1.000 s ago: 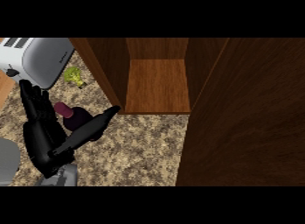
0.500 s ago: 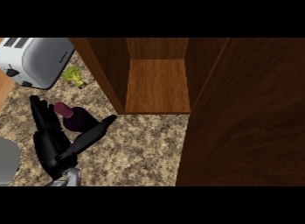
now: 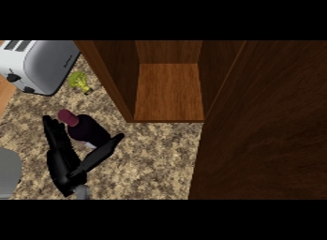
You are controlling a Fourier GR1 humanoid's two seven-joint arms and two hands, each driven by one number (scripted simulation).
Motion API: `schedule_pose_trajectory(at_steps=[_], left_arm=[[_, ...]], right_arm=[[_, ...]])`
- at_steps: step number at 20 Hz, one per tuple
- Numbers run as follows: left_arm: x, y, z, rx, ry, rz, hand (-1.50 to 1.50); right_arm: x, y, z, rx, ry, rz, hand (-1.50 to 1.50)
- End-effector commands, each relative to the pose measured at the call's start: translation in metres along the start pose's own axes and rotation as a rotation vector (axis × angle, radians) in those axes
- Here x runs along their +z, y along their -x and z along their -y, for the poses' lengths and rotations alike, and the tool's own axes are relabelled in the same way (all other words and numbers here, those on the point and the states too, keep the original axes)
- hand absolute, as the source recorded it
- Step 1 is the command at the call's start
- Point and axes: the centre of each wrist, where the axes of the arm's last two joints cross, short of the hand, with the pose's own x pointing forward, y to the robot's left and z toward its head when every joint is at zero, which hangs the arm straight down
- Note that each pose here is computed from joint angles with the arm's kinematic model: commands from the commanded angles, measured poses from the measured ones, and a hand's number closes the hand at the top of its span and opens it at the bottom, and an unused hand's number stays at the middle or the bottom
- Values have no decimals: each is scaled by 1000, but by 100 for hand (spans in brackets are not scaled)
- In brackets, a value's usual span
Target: Pick up the wine, place it into the cabinet and close the cabinet
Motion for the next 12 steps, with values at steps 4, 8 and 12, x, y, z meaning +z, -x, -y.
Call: schedule_pose_trajectory(at_steps=[4,8,12], left_arm=[[5,43,-16,-4,-22,-41,-150],[10,71,-28,1,-27,-48,-150],[2,78,-35,31,-22,-74,-150]], right_arm=[[26,-17,-4,-42,-68,31,-150],[26,-17,-8,-31,-70,33,-150],[24,-22,0,-32,-62,14,-150]])
